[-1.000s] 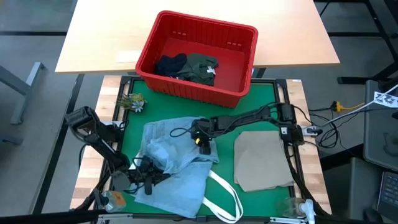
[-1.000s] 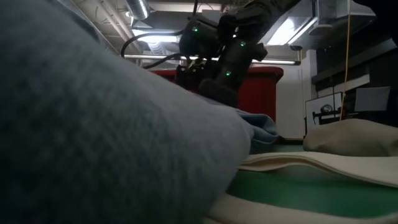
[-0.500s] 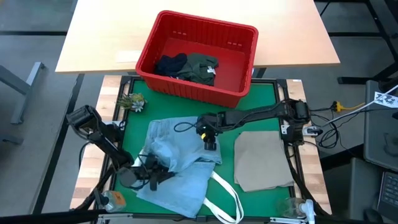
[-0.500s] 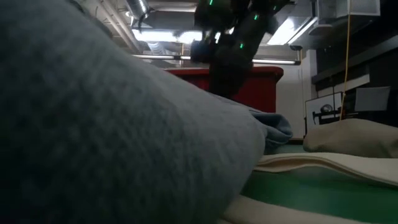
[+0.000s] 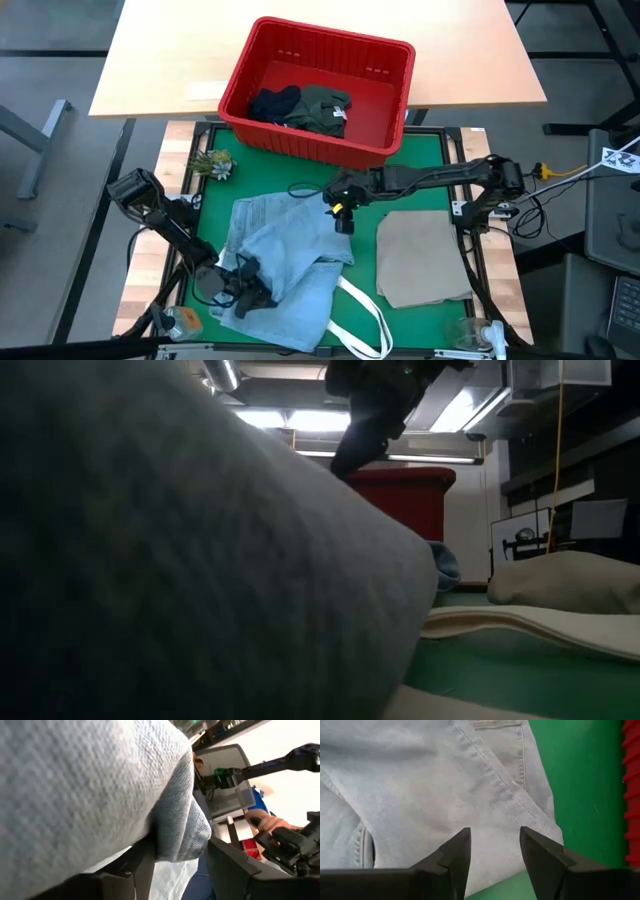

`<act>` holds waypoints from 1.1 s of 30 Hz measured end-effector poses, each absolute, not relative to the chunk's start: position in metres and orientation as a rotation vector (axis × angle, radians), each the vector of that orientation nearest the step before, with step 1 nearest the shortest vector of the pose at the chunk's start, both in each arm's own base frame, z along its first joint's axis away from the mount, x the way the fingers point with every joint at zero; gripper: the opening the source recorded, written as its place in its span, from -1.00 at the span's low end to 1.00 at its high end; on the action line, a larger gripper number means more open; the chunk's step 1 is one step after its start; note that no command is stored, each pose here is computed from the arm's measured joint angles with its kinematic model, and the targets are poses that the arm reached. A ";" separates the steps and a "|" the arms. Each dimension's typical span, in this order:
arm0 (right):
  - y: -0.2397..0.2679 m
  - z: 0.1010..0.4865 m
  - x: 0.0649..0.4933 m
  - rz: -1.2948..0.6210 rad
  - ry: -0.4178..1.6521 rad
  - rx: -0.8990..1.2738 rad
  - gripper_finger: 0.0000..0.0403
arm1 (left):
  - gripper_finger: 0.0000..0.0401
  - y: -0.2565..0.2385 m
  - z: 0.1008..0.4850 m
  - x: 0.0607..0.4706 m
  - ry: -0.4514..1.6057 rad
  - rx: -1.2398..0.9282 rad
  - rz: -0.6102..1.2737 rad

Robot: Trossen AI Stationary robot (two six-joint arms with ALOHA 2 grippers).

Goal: Fold Laundry from Bin
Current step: Fold the light blue pants

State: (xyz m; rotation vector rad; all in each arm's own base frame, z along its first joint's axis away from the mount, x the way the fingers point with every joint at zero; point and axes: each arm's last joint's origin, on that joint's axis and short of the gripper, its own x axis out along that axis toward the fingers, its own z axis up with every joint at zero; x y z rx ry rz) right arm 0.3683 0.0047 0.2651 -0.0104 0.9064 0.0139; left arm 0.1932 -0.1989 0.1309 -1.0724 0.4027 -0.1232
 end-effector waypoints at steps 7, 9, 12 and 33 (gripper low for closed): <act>0.005 0.264 0.369 0.036 0.909 -0.029 -0.15 | -0.27 -0.199 0.132 0.194 0.373 -1.101 -0.105; 0.005 0.258 0.369 0.039 0.921 -0.029 -0.15 | -0.29 -0.200 0.134 0.193 0.363 -1.116 -0.110; 0.006 0.243 0.371 0.044 0.908 -0.026 -0.15 | -0.31 -0.202 0.135 0.190 0.358 -1.149 -0.124; 0.005 0.103 0.379 -0.005 1.017 0.058 -0.15 | -0.33 -0.212 0.145 0.181 0.351 -1.272 -0.193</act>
